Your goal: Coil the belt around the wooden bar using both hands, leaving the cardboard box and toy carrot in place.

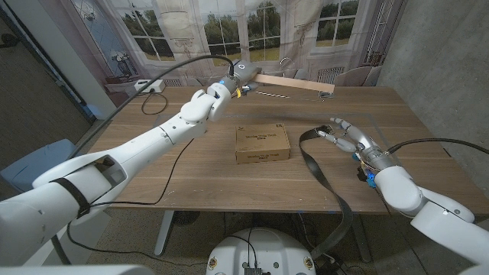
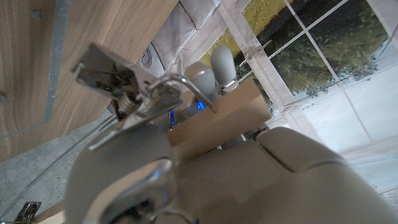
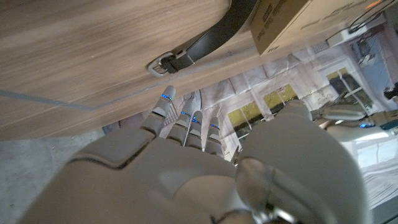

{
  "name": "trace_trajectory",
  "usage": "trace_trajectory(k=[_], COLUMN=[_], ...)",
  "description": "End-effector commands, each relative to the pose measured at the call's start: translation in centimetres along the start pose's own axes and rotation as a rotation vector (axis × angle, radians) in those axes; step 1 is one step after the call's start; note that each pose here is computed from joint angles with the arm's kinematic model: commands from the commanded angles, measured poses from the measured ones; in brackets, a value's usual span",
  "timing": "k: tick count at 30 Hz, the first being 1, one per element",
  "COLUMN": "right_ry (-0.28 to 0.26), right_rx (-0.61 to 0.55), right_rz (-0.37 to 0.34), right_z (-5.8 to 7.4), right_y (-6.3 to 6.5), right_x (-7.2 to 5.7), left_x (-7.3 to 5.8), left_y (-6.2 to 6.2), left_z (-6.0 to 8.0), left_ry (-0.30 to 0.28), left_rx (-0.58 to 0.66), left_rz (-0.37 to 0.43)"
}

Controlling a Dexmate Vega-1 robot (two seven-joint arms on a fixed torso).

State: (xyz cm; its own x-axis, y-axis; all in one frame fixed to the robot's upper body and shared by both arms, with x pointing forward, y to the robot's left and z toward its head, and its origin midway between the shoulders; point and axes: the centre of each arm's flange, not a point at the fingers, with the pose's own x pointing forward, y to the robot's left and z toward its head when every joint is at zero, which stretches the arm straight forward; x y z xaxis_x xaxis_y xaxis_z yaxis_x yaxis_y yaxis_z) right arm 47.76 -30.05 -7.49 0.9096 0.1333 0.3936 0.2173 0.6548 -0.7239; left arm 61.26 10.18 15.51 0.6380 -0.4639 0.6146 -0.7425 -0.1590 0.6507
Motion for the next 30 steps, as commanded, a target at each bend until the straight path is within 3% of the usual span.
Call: trace_trajectory(k=[1, 6, 11, 22, 27, 30], right_ry=[0.039, 0.117, 0.217, 0.288, 0.287, 0.281], right_rx=[-0.224, -0.342, -0.531, -0.589, -0.616, -0.637], right_rz=[0.276, 0.365, 0.382, 0.478, 0.457, 0.407], right_z=[4.3, 5.9, 7.5, 7.2, 7.0, 6.7], right_y=[0.4, 1.1, 2.6, 4.3, 5.0, 5.3], right_x=[1.3, 1.2, 1.4, 2.0, 2.2, 2.2], left_x=[-0.2, -0.2, 0.0, 0.1, 0.1, 0.1], left_y=[-0.1, -0.2, -0.2, 0.1, 0.3, 0.4], left_z=[-0.7, -0.8, -0.7, -0.4, -0.2, -0.2], left_ry=[0.002, 0.003, 0.000, -0.001, -0.004, -0.006], left_rx=[0.000, -0.002, -0.008, -0.009, -0.009, -0.008], left_rz=[0.004, 0.006, 0.011, 0.018, 0.022, 0.023])
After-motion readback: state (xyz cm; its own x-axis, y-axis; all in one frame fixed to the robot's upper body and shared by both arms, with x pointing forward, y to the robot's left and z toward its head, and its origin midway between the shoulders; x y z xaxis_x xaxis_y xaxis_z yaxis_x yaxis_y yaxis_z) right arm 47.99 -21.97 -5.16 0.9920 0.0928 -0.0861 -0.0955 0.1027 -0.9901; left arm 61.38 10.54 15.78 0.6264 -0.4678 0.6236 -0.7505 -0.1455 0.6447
